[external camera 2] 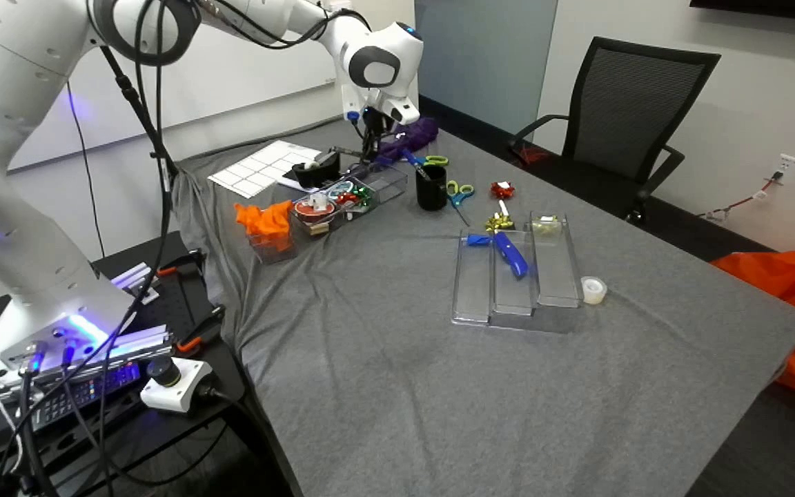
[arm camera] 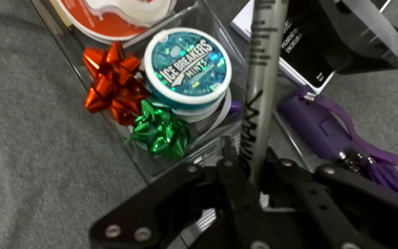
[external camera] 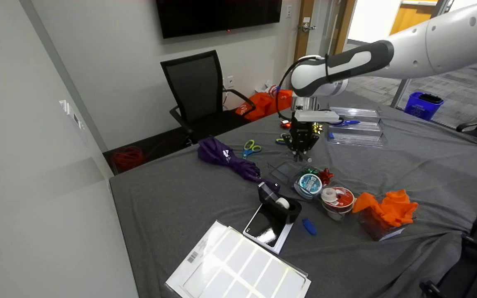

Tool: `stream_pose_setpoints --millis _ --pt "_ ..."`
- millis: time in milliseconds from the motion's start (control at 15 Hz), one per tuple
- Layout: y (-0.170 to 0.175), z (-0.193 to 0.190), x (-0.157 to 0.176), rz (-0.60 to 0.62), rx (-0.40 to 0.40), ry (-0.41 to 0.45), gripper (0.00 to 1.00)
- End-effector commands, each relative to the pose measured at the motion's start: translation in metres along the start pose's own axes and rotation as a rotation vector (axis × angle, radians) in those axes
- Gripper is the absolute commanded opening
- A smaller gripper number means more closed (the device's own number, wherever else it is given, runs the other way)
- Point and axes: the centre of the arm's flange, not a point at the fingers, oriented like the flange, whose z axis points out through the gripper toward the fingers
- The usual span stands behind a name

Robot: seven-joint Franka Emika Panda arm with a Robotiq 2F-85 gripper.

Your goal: Move the markers from the clear box to the black cup then move the cup to the right

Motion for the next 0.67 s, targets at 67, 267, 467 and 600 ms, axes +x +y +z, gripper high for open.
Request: stream_pose_setpoints --millis 67,267,467,600 --pt "0.037 -0.033 -0.047 0.081 0.023 -0.072 0.04" --pt "0.056 -0.059 -0.048 0.132 0.062 -0.117 0.04" --pt "0.079 -0.084 -0.033 0.191 0.140 -0.203 0.04" --pt "0.092 -0.095 -0.019 0.245 0.198 -0.264 0.04"
